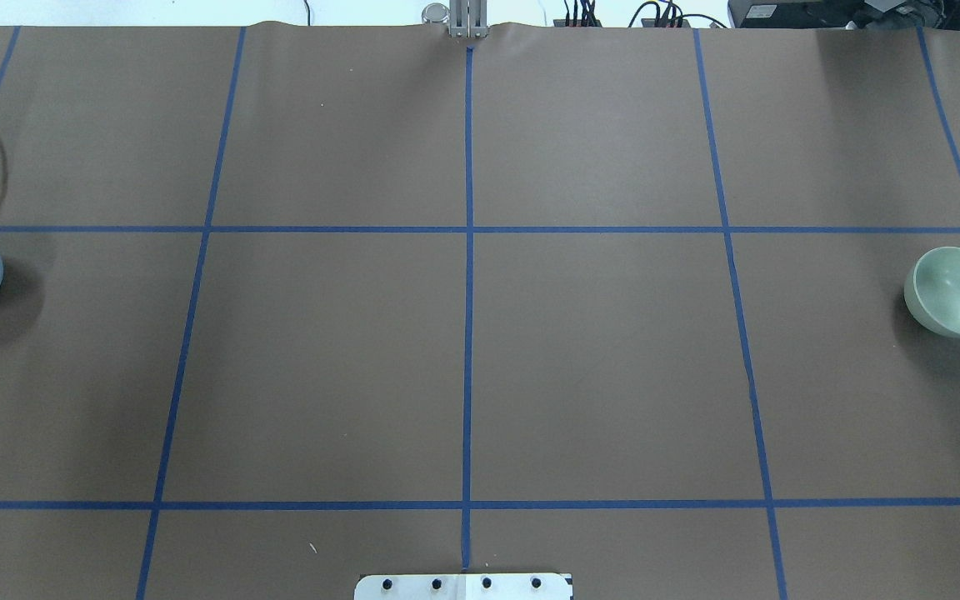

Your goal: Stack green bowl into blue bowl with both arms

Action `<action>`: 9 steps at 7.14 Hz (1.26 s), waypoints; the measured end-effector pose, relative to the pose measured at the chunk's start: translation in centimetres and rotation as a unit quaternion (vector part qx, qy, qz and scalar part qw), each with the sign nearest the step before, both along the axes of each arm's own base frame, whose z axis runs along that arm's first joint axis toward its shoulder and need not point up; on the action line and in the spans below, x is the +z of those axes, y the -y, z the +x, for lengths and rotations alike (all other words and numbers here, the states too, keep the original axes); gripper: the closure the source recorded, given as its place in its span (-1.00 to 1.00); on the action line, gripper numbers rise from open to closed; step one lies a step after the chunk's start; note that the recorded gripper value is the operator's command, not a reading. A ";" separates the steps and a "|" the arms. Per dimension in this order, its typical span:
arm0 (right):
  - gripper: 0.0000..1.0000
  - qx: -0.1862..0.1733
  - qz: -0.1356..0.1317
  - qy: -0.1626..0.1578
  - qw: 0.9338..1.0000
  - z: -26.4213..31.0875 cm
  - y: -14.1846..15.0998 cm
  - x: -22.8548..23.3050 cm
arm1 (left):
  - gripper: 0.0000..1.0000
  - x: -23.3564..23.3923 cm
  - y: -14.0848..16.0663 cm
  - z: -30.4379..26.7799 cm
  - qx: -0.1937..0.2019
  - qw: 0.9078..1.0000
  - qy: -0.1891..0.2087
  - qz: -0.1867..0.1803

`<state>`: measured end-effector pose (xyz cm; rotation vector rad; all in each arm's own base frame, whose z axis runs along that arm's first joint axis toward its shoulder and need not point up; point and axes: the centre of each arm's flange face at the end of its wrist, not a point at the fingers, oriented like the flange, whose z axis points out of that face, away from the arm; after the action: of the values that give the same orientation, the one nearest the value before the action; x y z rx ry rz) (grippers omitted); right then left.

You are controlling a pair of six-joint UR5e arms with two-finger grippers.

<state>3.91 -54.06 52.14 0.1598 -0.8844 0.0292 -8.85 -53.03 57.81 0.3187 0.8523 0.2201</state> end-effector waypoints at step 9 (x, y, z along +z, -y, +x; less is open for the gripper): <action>-0.99 0.009 0.039 -0.021 0.999 0.4 -2.7 -1.8 | -0.96 -0.4 -0.2 0.7 -0.011 1.000 -0.002 -0.016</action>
<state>4.27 -51.35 50.37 0.2405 -0.8426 0.0077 -8.19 -52.82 57.41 0.2982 0.8554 0.1849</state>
